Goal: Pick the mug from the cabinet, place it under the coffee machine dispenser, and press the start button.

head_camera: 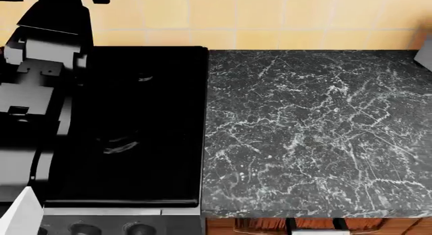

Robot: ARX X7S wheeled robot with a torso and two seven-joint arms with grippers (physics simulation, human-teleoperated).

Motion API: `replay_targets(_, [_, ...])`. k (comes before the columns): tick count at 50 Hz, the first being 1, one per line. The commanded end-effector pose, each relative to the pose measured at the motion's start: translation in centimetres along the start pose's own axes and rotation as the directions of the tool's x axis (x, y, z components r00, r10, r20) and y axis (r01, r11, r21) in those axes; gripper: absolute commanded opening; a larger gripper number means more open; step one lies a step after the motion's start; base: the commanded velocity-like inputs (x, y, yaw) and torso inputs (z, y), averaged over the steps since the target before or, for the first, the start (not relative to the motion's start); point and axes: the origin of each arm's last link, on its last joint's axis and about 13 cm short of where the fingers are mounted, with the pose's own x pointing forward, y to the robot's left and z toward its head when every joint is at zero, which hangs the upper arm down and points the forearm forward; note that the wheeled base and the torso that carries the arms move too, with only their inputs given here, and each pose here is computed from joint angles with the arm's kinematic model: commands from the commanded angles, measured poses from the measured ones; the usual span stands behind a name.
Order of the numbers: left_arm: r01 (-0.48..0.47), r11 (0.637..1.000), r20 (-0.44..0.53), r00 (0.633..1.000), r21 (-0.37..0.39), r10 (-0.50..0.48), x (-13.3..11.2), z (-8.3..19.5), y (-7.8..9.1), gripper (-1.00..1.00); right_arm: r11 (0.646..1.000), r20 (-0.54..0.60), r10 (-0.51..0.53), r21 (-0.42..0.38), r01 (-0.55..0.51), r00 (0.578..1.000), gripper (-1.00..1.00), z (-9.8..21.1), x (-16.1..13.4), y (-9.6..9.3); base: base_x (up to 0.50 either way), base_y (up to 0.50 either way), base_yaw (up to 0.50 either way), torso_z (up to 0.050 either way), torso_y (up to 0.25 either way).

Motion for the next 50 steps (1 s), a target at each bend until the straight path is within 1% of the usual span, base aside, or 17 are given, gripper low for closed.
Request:
replay_targets(1, [0.005,1.0,-0.003,1.0,-0.002,-0.005,0.0,-0.1,-0.1,1.0,1.0,0.025,0.011,-0.007,-0.01,1.0,-1.0,-0.1,-0.3,0.0,-0.5,0.0,0.0,0.0,0.0])
replay_targets(14, [0.023,1.0,-0.005,1.0,-0.009,-0.023,-0.1,-0.1,-0.4,1.0,1.0,-0.006,0.008,0.003,-0.008,1.0,-1.0,-1.0,-0.5,0.0,-0.49,0.0,0.0,0.0,0.0])
replay_targets(17, [0.04,0.999,0.001,0.999,-0.02,-0.04,-0.2,0.0,-0.5,1.0,1.0,-0.018,0.014,0.008,-0.014,1.0,-1.0,-1.2,-1.0,0.0,0.0,0.0,0.0,0.0,0.0])
replay_targets(20, [0.087,0.995,0.038,0.996,-0.054,-0.085,-0.2,0.2,-0.7,1.0,0.999,-0.059,0.039,0.025,-0.038,0.997,-1.0,-2.0,-2.6,0.4,0.0,0.0,0.0,0.0,0.0])
replay_targets(24, [0.14,0.981,0.109,0.986,-0.132,-0.126,-0.4,-0.3,-0.5,1.0,0.996,-0.117,0.084,0.052,-0.078,0.99,-1.0,-3.9,-6.9,1.2,0.0,0.0,0.0,0.0,0.0])
replay_targets(25, [0.142,0.983,-0.042,0.988,-0.116,-0.148,-1.7,-4.7,-0.1,1.0,0.994,-0.126,0.1,0.056,-0.094,0.987,-1.0,-4.6,-8.1,1.5,0.0,0.0,0.0,0.0,0.0])
replay_targets(26, [0.141,0.984,-0.135,0.979,-0.107,-0.155,-3.0,-7.4,0.4,1.0,0.991,-0.136,0.122,0.07,-0.113,0.983,-1.0,-5.4,-9.5,1.9,0.0,0.0,0.0,0.0,0.0])
replay_targets(28, [0.166,0.976,-0.136,0.973,-0.14,-0.185,-5.4,-8.8,1.3,1.0,0.984,-0.156,0.162,0.097,-0.148,0.974,-1.0,-7.1,-12.4,2.7,0.0,0.0,0.0,0.0,0.0])
replay_targets(31, [0.206,0.955,0.008,0.978,-0.214,-0.209,-9.2,-7.6,3.1,1.0,0.972,-0.16,0.213,0.134,-0.193,0.964,-1.0,-9.1,-16.5,3.7,0.0,0.0,0.0,0.0,0.0])
replay_targets(33, [0.257,0.93,0.135,0.964,-0.263,-0.229,-12.5,-6.3,4.4,1.0,0.963,-0.139,0.246,0.145,-0.226,0.959,-1.0,-10.1,-19.2,4.5,0.0,0.0,0.0,0.0,0.0])
replay_targets(35, [0.327,0.898,0.307,0.922,-0.296,-0.235,-16.2,-4.0,5.8,1.0,0.957,-0.108,0.267,0.143,-0.251,0.958,-1.0,-10.8,-21.5,5.3,0.0,0.0,0.0,0.0,0.0])
replay_targets(36, [0.362,0.882,0.389,0.891,-0.301,-0.233,-18.2,-2.9,6.5,1.0,0.955,-0.097,0.277,0.141,-0.262,0.956,-1.0,-11.2,-22.6,5.7,0.0,0.0,0.0,0.0,0.0])
replay_targets(39, [0.387,0.863,0.414,0.879,-0.325,-0.238,-20.6,-3.3,7.4,1.0,0.943,-0.099,0.306,0.165,-0.288,0.947,-1.0,-12.7,-24.9,6.7,0.0,0.0,0.0,0.0,0.0])
replay_targets(42, [0.401,0.856,0.436,0.867,-0.325,-0.241,-22.2,-3.8,7.7,1.0,0.936,-0.128,0.322,0.188,-0.296,0.938,-1.0,-14.1,-26.7,7.5,0.0,0.0,0.0,0.0,0.0])
replay_targets(46, [0.422,0.848,0.432,0.862,-0.32,-0.266,-23.2,-4.8,7.4,1.0,0.931,-0.19,0.35,0.173,-0.32,0.917,-1.0,-15.9,-28.6,8.3,0.0,0.0,0.0,0.0,0.0])
replay_targets(48, [0.429,0.846,0.422,0.862,-0.316,-0.279,-23.4,-5.4,7.1,1.0,0.933,-0.196,0.348,0.173,-0.317,0.917,-1.0,-16.7,-29.2,8.6,0.0,0.0,0.0,0.0,0.0])
replay_targets(50, [0.436,0.845,0.415,0.862,-0.309,-0.292,-23.7,-5.9,6.7,1.0,0.941,-0.176,0.326,0.149,-0.303,0.929,-1.0,-17.2,-29.6,8.8,0.0,0.0,0.0,0.0,0.0])
